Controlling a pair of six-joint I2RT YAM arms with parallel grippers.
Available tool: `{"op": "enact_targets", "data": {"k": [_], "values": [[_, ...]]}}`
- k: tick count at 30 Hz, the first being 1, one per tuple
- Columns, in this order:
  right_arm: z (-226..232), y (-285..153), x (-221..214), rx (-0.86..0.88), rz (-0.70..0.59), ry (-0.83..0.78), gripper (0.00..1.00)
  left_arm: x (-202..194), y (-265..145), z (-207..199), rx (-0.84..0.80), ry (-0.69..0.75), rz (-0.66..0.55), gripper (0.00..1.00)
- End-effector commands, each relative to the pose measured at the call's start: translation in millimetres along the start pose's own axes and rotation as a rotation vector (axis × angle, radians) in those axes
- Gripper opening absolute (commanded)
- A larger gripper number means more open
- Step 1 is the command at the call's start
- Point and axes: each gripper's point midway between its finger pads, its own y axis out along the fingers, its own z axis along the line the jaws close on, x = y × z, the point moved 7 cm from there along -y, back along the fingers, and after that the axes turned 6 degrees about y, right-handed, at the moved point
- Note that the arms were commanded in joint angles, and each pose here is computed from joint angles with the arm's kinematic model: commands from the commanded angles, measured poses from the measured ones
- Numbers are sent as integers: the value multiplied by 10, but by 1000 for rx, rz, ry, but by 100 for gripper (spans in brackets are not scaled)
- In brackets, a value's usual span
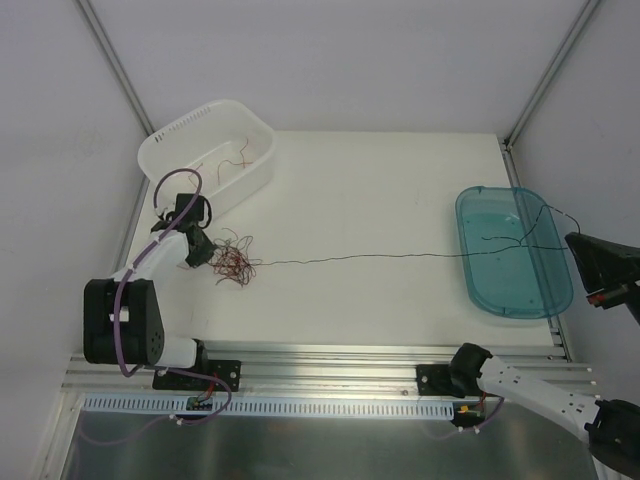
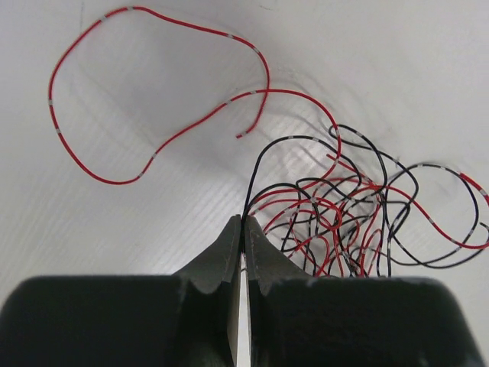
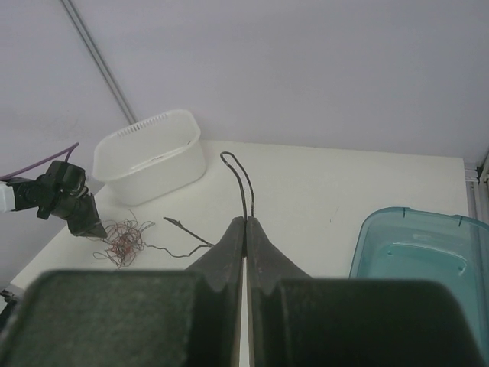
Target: Untangle the cables
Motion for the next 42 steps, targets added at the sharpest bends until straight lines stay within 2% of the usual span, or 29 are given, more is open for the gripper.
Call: {"op": "enact_targets", "data": {"k": [1,4,6,7,11,14,16,17,18,21,23,27,33,39,42], "values": [[110,230,-309,14,146,-51,1,120,-178,-90,-101,33,-23,0],[345,636,-931,36,333,-83,1,114,-366,-136,-211,60,-42,0],[510,845,-1215,78,382,-45,0,60,-519,-153,-290,82,-59,0],[523,971,-1578,61,473,-87,1,29,-573,-165,-317,110,-68,0],[566,1368,-2383,-45,656,-119,1,-109,-776,-106,-416,156,-94,0],[454,1544,-2754,-141,731,-125,1,-251,-853,-97,-506,198,-74,0],[468,1643,-2960,-157,808,-130,18,-343,-882,-118,-560,226,-53,0],[510,1677,-2978,-142,825,-128,30,-410,-876,-108,-574,234,-41,0],[592,1724,-3059,-99,868,-112,36,-454,-888,-123,-590,249,-34,0],[861,1817,-3093,15,863,-50,56,-572,-905,-172,-632,289,-12,0],[1021,1856,-3140,60,869,-31,63,-602,-924,-207,-656,311,-4,0],[1410,1976,-3235,217,840,60,64,-646,-951,-275,-693,324,14,1],[2031,2044,-3695,531,931,138,64,-654,-971,-328,-728,340,23,1],[2439,2105,-4083,691,968,197,64,-679,-963,-323,-733,338,34,1],[2602,2124,-4117,756,946,194,65,-680,-960,-319,-730,336,33,1]]}}
